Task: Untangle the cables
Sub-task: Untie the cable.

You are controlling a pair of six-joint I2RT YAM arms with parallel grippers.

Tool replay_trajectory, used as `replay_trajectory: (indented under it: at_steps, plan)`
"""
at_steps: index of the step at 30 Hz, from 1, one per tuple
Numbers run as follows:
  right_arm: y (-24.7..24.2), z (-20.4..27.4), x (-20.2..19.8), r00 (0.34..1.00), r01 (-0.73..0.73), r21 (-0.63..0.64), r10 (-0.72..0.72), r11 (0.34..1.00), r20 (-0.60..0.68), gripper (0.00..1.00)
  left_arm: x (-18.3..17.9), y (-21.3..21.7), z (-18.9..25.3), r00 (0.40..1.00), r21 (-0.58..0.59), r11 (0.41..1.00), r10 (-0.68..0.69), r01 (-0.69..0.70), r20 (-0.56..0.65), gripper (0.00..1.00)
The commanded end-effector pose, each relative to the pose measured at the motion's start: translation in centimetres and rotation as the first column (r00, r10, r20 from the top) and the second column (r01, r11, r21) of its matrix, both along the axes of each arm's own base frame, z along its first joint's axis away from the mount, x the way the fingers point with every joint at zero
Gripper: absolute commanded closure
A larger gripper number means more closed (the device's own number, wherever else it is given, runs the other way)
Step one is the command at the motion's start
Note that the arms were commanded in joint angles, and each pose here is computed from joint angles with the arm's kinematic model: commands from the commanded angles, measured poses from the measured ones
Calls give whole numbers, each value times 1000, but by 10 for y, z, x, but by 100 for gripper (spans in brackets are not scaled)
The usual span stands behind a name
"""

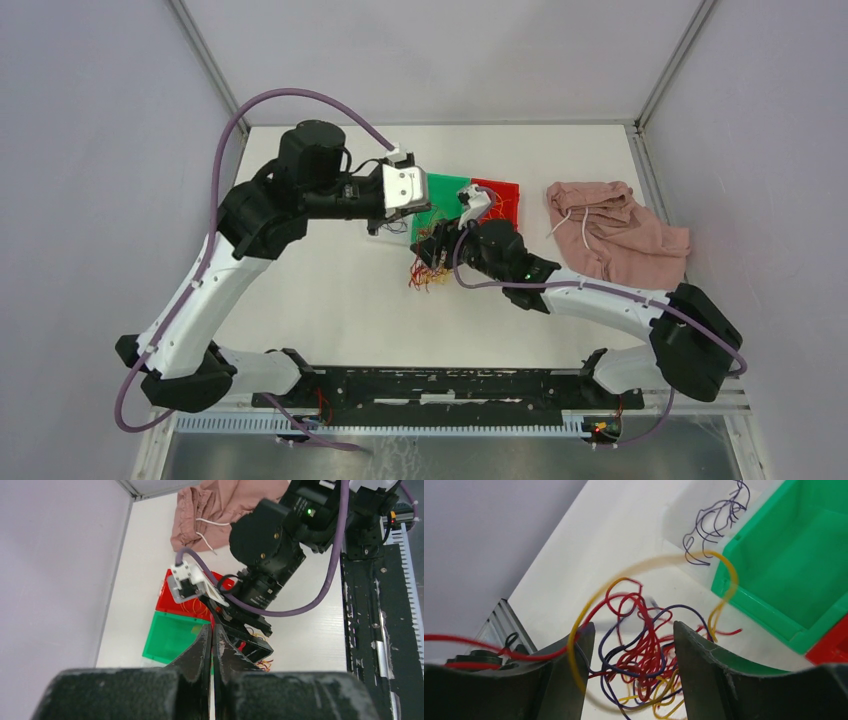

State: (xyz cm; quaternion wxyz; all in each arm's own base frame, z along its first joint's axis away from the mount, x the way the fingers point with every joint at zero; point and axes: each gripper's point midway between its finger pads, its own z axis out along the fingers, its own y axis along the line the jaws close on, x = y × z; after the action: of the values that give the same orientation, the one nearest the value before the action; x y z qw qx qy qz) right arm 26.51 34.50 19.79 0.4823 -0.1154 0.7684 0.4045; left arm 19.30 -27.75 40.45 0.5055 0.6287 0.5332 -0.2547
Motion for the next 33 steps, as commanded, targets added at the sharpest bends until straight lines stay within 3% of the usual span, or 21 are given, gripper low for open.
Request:
replay_trajectory:
  at_steps: [1, 9, 19, 23, 29, 33]
  plan:
    - [-6, -27, 2, 999, 29, -60, -30, 998, -16, 35, -6, -3, 42, 995, -83, 996, -37, 45, 95, 97]
    - [-22, -73, -4, 996, 52, -152, -63, 987, -67, 36, 3, 5, 94, 961, -174, 985, 34, 15, 273, 97]
    - [-23, -104, -14, 990, 22, -180, -47, 983, -136, 37, 5, 18, 154, 890, -308, 951, 138, 3, 434, 97]
    - [-19, -112, -20, 987, -2, -177, -26, 984, -158, 37, 4, 27, 190, 828, -396, 918, 213, 12, 518, 97]
    - [-20, -113, -31, 986, -30, -168, 1, 985, -169, 37, -5, 52, 253, 685, -543, 838, 369, 48, 629, 97]
    - [-22, -87, -38, 989, -55, -135, 35, 989, -145, 37, -10, 57, 263, 664, -547, 835, 377, 57, 646, 97]
